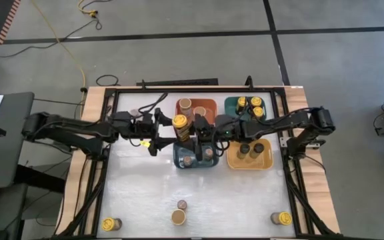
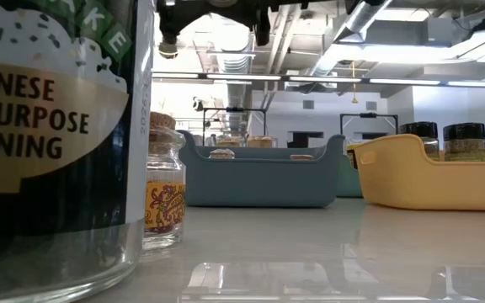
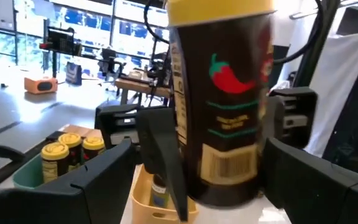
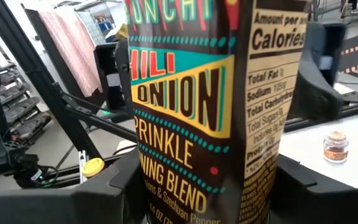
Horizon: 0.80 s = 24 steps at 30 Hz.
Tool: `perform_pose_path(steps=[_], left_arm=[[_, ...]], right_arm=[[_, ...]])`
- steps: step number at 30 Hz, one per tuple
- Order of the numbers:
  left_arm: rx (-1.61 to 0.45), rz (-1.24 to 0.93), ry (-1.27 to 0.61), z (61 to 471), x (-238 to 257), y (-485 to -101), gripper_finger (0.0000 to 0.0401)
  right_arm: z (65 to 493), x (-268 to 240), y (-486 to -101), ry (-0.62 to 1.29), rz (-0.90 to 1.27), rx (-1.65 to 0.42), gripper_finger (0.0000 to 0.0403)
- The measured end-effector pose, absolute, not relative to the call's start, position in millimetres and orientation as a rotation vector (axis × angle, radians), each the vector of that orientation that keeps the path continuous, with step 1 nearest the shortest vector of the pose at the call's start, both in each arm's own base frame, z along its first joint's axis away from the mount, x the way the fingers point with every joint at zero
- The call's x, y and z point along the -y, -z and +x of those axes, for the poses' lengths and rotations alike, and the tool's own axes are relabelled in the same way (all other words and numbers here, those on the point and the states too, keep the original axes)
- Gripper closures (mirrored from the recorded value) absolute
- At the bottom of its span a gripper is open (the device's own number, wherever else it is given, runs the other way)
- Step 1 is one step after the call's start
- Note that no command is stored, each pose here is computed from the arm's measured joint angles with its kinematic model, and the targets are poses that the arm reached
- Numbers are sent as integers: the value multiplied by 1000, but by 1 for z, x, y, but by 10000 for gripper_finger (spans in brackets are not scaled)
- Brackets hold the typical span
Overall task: Sort spices by type
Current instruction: Put the yellow spice bottle into the green bin
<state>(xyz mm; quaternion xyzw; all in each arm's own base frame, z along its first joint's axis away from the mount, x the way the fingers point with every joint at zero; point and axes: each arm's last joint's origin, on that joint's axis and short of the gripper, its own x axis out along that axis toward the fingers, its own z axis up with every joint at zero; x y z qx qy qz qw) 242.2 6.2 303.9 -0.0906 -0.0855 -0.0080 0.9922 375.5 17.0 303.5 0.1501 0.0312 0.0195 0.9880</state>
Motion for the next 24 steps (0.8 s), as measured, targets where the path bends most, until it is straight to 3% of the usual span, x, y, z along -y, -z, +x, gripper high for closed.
perform_pose_path(steps=[9,20,24], left_arm=[[142,-192,45,268,-6,-305,71],[147,-161,38,272,-5,-307,176],[139,-156,40,272,-4,-307,177]], right_arm=[[375,-20,-303,-47,285,-72,158],[375,-19,-303,-43,280,-69,158],[375,-19,-301,-41,279,-89,155]])
